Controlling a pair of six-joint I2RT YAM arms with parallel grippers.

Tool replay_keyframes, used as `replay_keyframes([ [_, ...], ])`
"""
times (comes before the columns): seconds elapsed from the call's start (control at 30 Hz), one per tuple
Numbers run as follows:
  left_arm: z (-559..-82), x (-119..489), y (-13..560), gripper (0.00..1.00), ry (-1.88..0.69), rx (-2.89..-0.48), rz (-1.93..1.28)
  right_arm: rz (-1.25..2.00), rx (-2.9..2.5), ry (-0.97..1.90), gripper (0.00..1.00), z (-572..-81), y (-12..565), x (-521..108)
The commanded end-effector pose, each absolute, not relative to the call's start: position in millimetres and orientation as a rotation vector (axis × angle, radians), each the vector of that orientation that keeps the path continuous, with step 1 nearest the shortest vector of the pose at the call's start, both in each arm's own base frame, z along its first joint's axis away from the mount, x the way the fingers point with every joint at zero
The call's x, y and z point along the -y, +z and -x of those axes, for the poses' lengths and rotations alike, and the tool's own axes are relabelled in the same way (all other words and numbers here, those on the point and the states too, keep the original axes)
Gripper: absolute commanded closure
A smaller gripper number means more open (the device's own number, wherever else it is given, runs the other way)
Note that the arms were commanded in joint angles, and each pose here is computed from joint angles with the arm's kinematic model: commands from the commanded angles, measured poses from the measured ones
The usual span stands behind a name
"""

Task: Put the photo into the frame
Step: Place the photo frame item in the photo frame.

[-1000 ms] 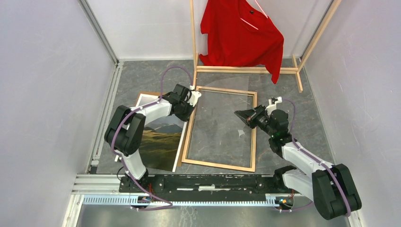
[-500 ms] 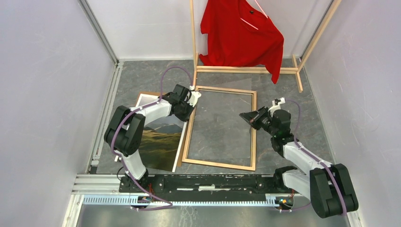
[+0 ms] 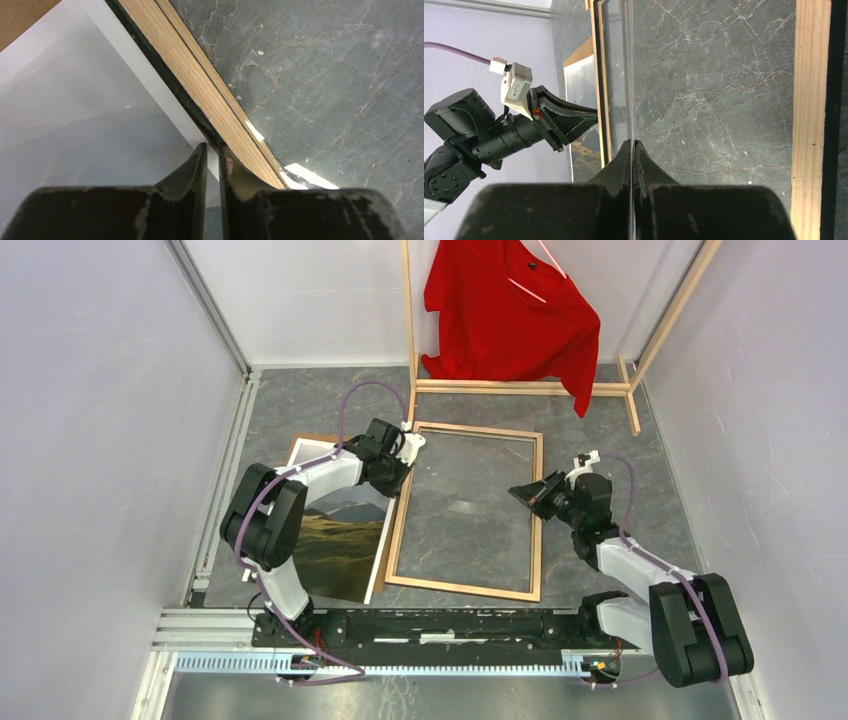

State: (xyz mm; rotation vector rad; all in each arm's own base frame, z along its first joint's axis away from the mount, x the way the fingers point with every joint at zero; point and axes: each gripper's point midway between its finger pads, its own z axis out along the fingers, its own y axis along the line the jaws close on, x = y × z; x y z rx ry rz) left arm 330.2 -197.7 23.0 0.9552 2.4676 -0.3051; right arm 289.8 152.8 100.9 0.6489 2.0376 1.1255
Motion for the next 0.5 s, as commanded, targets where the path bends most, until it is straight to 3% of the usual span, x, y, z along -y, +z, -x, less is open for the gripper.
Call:
replay_keyframes([
  [0.0,-317,206,24,0.79,-0.368,-2.443,-1.049,-0.557,-2.029,1.186,1.00,-287,108,-164],
  [0.07,-318,206,24,0.79,-0.366,-2.443,-1.047,-0.538,-2.050,1.171,0.95,-287,106,-166],
  [0.23,-318,206,25,0.79,-0.365,-2.441,-1.045,-0.435,-2.141,1.052,0.50,-294,100,-166],
  [0.3,-318,206,25,0.79,-0.362,-2.441,-1.044,-0.381,-2.172,1.006,0.39,-297,101,-167],
  [0.47,-318,204,25,0.79,-0.354,-2.440,-1.046,-0.297,-2.229,0.910,0.25,-299,96,-168],
])
